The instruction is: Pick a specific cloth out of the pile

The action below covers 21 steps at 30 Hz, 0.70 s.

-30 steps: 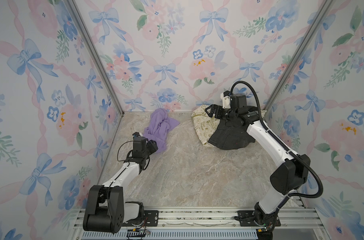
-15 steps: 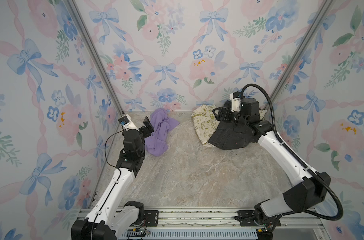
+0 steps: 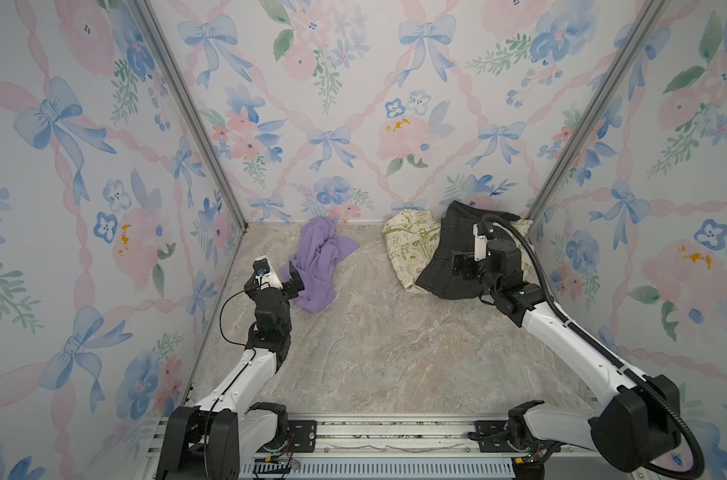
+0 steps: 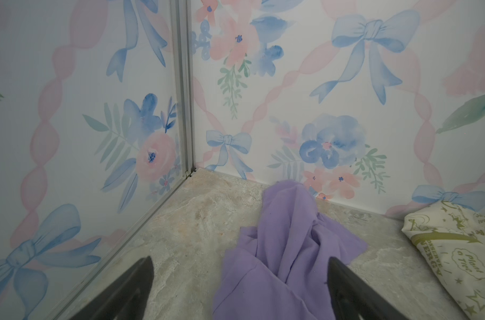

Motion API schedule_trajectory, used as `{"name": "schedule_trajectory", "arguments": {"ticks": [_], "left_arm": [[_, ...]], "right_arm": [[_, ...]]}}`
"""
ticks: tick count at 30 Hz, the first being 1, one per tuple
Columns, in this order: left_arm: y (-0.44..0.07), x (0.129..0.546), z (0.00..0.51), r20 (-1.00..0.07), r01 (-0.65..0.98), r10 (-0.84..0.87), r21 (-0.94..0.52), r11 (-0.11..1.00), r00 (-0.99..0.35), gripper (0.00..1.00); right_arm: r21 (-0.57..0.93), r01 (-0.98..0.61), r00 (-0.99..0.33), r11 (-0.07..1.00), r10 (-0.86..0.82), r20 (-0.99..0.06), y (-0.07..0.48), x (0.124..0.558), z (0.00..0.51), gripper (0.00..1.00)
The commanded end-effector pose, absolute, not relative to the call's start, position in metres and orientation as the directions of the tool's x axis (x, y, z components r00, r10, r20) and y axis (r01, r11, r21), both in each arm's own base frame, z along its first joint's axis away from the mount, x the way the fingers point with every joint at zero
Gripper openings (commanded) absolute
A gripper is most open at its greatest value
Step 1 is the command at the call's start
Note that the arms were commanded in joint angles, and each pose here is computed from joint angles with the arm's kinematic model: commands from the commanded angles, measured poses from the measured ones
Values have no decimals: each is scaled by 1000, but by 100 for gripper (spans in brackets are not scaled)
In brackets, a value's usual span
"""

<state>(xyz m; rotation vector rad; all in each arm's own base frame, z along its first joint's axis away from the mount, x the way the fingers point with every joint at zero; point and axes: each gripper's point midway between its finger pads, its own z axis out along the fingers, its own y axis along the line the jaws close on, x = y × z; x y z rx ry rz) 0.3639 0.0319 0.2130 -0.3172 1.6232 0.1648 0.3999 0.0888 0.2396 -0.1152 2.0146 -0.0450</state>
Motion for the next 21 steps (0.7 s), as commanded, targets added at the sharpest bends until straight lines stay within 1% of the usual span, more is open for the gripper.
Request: {"name": "schedule_trajectory", "arguments": {"ticks": [1, 6, 8, 10, 13, 17, 21], "left_arm": [[34, 367, 210, -995, -281, -98, -96, 955, 6, 98], [36, 375, 180, -996, -260, -84, -75, 963, -22, 98], [36, 384, 179, -993, -256, -113, -103, 961, -26, 98], [32, 394, 181, -995, -233, -96, -86, 969, -29, 98], [31, 406, 180, -996, -228, -74, -63, 972, -41, 98], [32, 407, 180, -997, -238, -63, -51, 970, -43, 98], [30, 401, 179, -998, -244, -39, -24, 970, -57, 98]], "right_arm": [[-165, 32, -409, 986, -138, -902, 57, 398, 225, 97], [-166, 106, -419, 980, -107, -902, 24, 393, 185, 97], [-194, 112, -445, 975, -125, -887, 16, 393, 170, 97], [-219, 109, -470, 970, -143, -871, 11, 396, 159, 97], [-198, 101, -477, 975, -127, -869, 8, 403, 145, 97], [-165, 95, -461, 982, -104, -881, 9, 416, 135, 97], [-168, 97, -499, 981, -98, -861, 6, 422, 122, 97]]}}
